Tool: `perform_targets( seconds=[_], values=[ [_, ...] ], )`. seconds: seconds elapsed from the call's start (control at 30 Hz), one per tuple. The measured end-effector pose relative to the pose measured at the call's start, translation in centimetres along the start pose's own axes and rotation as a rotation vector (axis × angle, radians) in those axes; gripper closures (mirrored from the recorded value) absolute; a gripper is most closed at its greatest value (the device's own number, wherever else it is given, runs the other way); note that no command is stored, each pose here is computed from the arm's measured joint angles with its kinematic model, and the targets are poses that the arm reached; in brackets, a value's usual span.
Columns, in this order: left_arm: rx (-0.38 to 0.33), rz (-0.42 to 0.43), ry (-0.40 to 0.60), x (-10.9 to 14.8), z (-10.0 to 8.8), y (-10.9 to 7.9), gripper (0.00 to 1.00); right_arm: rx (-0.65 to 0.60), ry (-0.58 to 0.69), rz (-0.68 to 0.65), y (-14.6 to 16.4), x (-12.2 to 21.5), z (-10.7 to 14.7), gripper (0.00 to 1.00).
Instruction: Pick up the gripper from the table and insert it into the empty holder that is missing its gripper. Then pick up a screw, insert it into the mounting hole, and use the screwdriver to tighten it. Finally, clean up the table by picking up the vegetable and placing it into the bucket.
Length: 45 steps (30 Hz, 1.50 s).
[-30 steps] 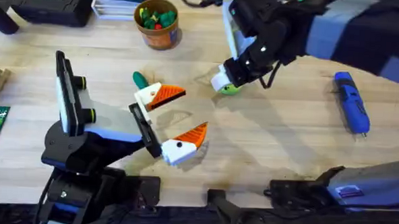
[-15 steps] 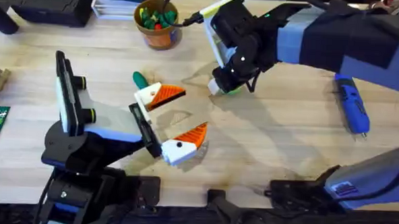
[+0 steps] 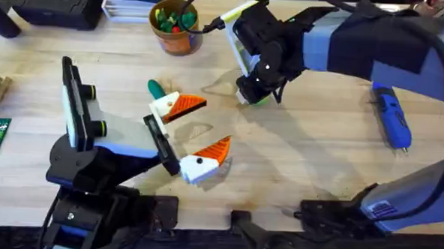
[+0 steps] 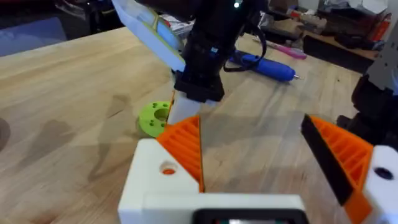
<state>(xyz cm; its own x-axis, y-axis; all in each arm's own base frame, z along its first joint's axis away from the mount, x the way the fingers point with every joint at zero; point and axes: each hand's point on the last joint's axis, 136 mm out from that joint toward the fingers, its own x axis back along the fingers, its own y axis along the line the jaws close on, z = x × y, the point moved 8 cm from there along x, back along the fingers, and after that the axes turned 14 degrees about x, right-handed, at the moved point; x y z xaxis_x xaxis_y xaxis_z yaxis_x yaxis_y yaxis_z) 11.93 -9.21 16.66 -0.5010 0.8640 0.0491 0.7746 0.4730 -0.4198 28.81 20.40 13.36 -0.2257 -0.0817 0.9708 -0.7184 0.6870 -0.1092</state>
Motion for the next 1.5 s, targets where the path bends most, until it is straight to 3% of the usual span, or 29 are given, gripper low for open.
perform_targets(
  seconds=[0.17,0.7,1.2,1.4,1.43,1.5],
  values=[
    [0.0,0.0,0.0,0.0,0.0,0.0,0.015,0.003,-0.001,0.011,-0.1,0.0,0.0,0.988],
    [0.0,0.0,0.0,0.0,0.0,0.0,0.015,0.033,0.008,0.009,-0.3,1.4,-0.6,0.994],
    [0.0,0.0,0.0,0.0,0.0,0.0,0.015,0.073,-0.185,0.039,-0.9,12.6,-5.6,0.994],
    [0.0,0.0,0.0,0.0,0.0,0.0,0.015,0.206,-0.366,-0.042,3.0,17.8,-8.4,0.994],
    [0.0,0.0,0.0,0.0,0.0,0.0,0.015,0.271,-0.396,-0.093,5.4,18.6,-8.7,0.994],
    [0.0,0.0,0.0,0.0,0.0,0.0,0.015,0.311,-0.396,-0.123,7.0,18.8,-8.5,0.994]
  ],
)
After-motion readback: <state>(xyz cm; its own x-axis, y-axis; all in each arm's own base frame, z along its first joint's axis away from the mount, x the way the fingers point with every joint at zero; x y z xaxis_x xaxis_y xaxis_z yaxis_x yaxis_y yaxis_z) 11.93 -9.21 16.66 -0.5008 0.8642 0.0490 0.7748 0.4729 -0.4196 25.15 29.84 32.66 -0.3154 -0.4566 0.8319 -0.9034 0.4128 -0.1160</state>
